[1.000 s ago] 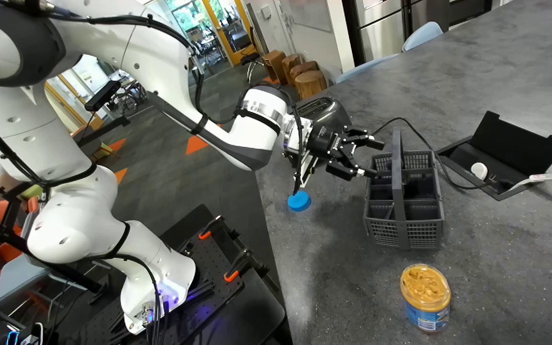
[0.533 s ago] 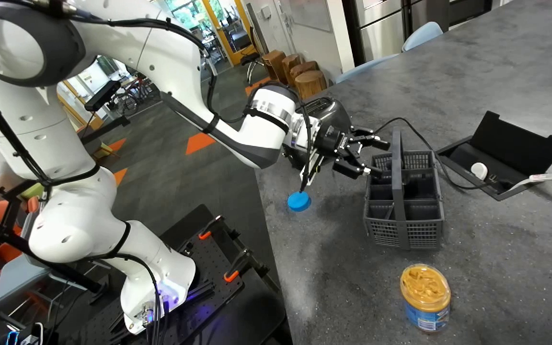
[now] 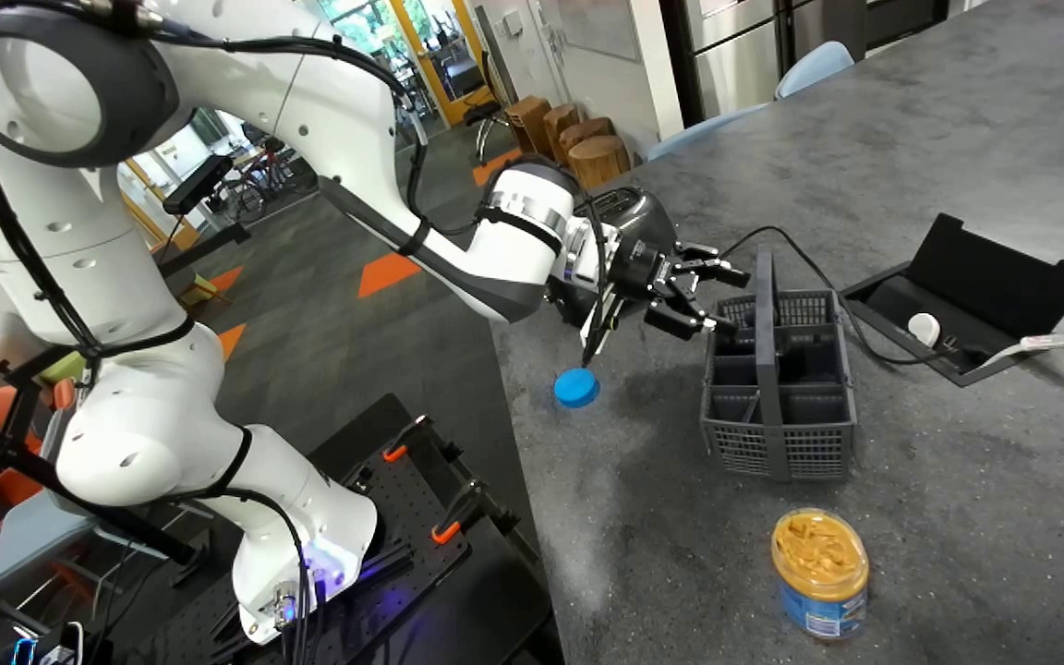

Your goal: Take the fork from the counter and put it in the cutlery holder, take the spoon from the cutlery holder and put it on the counter, then move the cutlery holder to the right

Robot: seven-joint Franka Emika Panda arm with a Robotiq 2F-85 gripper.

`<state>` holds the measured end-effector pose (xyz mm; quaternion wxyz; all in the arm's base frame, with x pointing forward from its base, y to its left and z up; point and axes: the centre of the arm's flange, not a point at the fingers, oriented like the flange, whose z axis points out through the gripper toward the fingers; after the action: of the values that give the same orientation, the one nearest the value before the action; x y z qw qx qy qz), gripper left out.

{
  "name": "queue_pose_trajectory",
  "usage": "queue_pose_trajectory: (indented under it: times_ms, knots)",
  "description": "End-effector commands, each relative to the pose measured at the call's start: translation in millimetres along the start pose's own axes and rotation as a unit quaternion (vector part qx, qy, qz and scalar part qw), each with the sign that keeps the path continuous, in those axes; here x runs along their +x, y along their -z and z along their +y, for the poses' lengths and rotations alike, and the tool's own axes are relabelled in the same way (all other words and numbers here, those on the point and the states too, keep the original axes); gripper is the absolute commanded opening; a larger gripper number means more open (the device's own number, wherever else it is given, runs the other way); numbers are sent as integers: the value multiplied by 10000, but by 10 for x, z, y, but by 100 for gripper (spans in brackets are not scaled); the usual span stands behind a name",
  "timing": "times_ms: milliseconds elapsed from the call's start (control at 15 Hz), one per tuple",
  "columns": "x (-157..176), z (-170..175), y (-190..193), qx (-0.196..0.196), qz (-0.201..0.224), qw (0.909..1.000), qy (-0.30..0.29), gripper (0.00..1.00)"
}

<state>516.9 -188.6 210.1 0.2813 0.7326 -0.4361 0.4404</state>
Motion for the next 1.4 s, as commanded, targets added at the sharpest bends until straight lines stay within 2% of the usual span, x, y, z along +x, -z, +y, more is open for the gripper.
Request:
queue_pose_trajectory:
  times_ms: [0, 600, 1067, 1200, 1333]
  knots:
    - [-41, -98, -16, -2, -23, 10000, -45, 100]
    - [-123, -240, -68, -116, -100, 9996, -237, 100]
    - [-68, -279, -171, -392, -107, 9978, -525, 100]
    - [-60, -280, -194, -457, -104, 9971, -592, 72]
    - [-52, -282, -207, -493, -106, 9967, -632, 56]
